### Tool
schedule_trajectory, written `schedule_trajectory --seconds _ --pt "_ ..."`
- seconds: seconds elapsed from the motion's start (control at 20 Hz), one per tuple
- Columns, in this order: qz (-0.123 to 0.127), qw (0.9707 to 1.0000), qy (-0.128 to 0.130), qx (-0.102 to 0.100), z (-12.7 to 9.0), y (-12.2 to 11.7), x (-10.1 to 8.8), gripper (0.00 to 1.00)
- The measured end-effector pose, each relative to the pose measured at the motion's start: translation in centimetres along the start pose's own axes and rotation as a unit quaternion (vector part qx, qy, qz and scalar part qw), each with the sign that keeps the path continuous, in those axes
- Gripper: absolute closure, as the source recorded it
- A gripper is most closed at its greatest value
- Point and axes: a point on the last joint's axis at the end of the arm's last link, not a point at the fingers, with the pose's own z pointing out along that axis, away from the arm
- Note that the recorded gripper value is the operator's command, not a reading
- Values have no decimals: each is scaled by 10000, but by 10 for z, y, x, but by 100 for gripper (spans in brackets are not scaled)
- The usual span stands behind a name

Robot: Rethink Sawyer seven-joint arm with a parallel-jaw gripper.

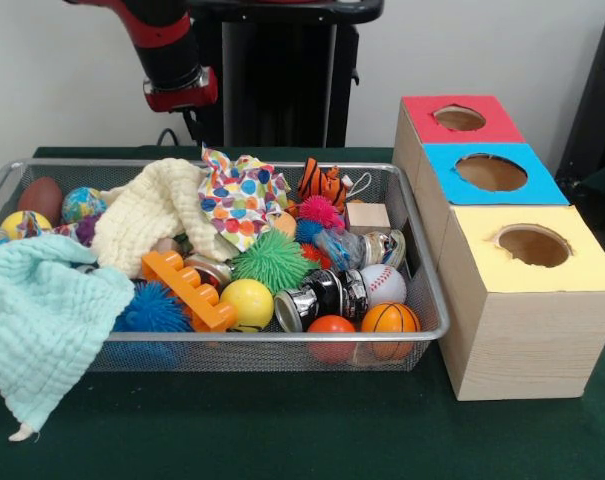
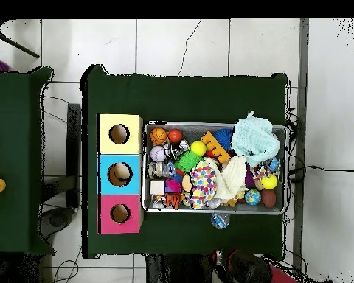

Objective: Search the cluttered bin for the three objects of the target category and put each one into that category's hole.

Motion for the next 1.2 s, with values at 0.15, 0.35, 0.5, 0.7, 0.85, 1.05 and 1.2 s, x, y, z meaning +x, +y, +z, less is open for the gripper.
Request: schedule_trajectory --seconds 0.15,0.35,0.5,0.7,0.85,1.05,1.2 --pt "-37 10000 -58 -4 4 -2 -9 100" --pt "-104 9998 -158 -24 11 -5 -24 100" --pt "-135 9998 -107 -81 13 -6 -29 100" --pt "-152 9998 -22 -136 13 -7 -32 100" --pt "-158 9997 21 -184 13 -5 -31 0" --pt "-235 9993 66 -300 12 6 -33 0" --pt "-268 9991 77 -306 13 8 -34 0"
